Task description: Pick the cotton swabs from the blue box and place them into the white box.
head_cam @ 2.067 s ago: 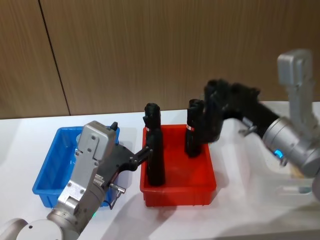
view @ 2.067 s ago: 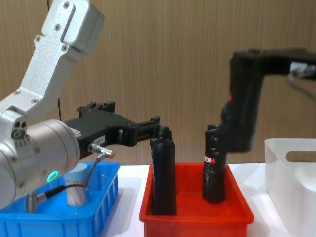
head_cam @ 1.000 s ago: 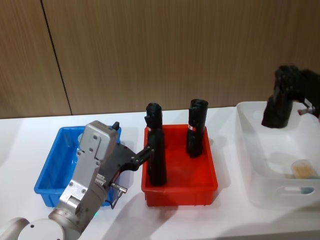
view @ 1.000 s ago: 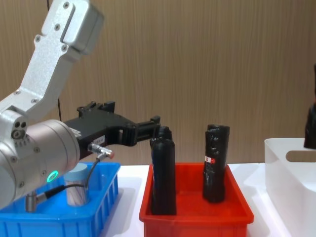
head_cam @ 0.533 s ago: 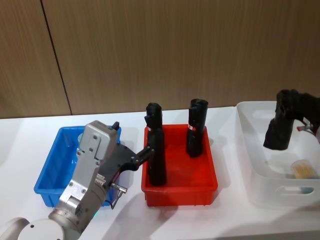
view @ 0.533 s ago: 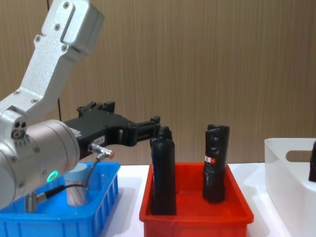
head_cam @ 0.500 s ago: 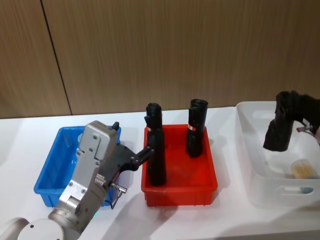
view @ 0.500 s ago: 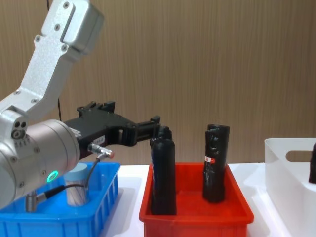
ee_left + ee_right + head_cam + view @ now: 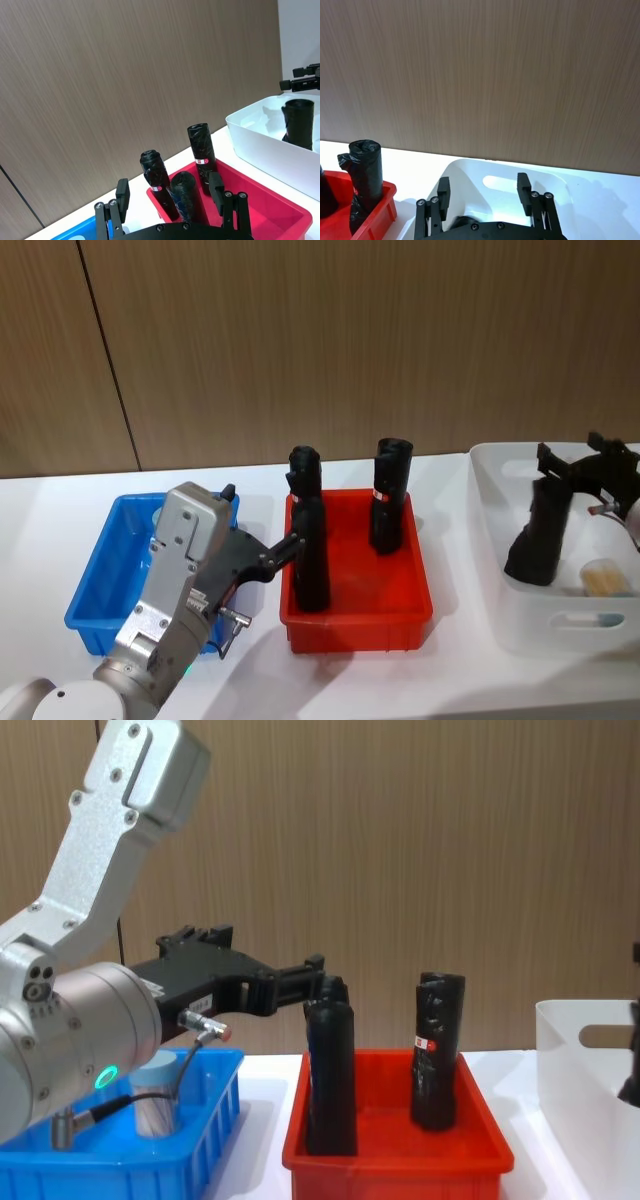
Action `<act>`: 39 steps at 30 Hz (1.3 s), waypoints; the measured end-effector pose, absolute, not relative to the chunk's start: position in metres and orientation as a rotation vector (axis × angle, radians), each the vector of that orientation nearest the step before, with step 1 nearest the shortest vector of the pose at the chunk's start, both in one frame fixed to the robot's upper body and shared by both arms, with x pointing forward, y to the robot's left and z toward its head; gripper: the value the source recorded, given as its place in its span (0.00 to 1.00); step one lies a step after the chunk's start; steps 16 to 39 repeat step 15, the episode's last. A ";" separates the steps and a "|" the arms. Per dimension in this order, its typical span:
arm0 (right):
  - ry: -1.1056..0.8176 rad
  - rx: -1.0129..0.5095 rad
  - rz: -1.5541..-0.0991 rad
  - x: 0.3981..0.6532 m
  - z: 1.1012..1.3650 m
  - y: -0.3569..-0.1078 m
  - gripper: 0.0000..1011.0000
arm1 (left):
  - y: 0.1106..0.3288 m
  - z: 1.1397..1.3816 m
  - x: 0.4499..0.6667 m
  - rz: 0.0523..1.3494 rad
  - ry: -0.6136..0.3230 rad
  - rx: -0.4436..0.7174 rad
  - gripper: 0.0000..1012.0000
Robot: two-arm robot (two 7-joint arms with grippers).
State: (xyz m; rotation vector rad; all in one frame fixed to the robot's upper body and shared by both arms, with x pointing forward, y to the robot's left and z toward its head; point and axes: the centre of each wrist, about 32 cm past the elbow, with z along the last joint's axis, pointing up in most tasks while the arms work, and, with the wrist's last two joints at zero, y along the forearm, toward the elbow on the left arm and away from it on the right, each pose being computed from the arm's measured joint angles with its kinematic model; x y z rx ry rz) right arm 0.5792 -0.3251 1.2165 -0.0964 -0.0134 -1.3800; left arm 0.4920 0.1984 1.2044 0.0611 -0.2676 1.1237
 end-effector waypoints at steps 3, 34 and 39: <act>-0.015 -0.095 -1.377 0.578 1.216 -0.325 0.86 | 0.198 1.204 0.492 1.124 -0.268 0.061 0.99; -0.021 -0.092 -1.370 0.575 1.215 -0.325 0.99 | 0.198 1.204 0.492 1.124 -0.268 0.061 0.99; -0.021 -0.092 -1.370 0.575 1.215 -0.325 0.99 | 0.198 1.204 0.492 1.124 -0.268 0.061 0.99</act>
